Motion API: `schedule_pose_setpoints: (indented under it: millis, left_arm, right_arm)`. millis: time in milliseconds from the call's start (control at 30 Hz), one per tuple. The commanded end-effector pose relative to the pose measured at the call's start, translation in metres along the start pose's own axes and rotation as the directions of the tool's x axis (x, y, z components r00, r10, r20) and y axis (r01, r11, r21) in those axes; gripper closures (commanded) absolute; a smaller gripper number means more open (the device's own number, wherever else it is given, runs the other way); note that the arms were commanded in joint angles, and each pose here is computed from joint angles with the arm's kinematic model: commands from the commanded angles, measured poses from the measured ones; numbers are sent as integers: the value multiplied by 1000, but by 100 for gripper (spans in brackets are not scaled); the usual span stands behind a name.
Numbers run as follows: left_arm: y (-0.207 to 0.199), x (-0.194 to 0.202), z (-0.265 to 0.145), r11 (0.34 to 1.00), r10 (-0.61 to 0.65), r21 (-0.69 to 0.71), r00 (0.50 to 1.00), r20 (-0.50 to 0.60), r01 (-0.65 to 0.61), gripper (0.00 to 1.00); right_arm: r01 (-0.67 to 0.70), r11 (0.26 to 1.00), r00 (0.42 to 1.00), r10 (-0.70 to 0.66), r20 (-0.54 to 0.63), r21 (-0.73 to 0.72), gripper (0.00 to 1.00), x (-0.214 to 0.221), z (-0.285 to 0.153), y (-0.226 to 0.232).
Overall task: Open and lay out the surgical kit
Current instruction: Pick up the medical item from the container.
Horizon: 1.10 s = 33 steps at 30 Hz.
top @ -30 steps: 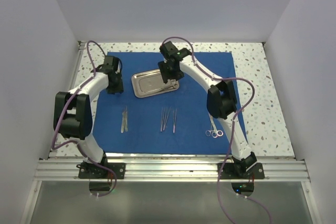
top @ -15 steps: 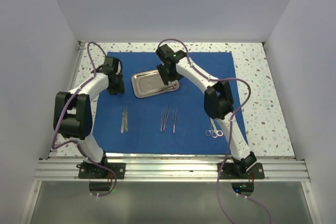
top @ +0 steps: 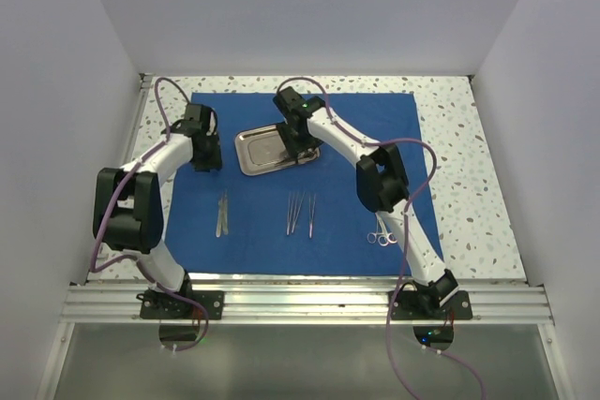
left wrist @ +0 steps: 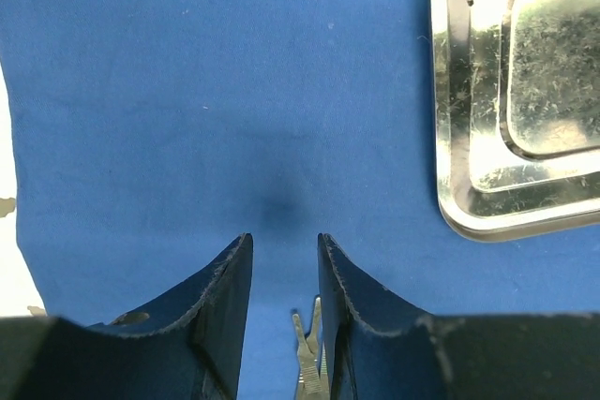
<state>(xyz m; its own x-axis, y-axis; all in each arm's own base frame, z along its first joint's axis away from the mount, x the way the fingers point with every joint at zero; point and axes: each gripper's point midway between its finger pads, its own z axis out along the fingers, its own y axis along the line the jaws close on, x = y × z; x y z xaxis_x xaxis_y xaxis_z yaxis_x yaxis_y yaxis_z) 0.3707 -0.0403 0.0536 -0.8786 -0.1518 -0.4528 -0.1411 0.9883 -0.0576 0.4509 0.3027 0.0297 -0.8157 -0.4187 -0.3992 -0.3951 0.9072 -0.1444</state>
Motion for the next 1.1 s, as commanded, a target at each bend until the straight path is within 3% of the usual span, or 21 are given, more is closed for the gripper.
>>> schedule_pose_setpoints:
  millis: [0, 200, 300, 433, 600, 800, 900, 1067]
  left_arm:
    - [-3, -12, -8, 999, -21, 31, 998, 60, 19, 62]
    - [-5, -8, -4, 999, -22, 43, 999, 43, 21, 62]
    - [-5, -7, -2, 999, -22, 43, 999, 37, 20, 62]
    - [-4, -4, -1, 999, -20, 38, 999, 25, 19, 63]
    - [-2, -3, 1, 999, -16, 29, 1000, 20, 16, 63]
    - [-2, -3, 4, 1000, -14, 21, 1000, 8, 14, 64]
    - [-2, -4, 3, 1000, -14, 21, 1000, 9, 14, 64]
    - [-2, -5, 1, 1000, -13, 20, 1000, 13, 12, 64]
  right_arm:
    - [29, 999, 997, -27, -72, 20, 37, 21, 35, 0]
    - [7, 999, 993, -13, -115, -46, 39, 36, 55, 18]
    - [-15, 995, 989, 1, -147, -98, 48, 45, 66, 30]
    - [-42, 984, 980, 6, -201, -172, 66, 63, 76, 46]
    - [-42, 984, 974, 2, -226, -176, 75, 72, 78, 49]
    - [-42, 983, 971, -1, -238, -176, 100, 76, 76, 50]
    - [-49, 983, 973, 7, -231, -176, 100, 72, 72, 49]
    - [-86, 972, 990, 59, -130, -220, 100, 30, 33, 51]
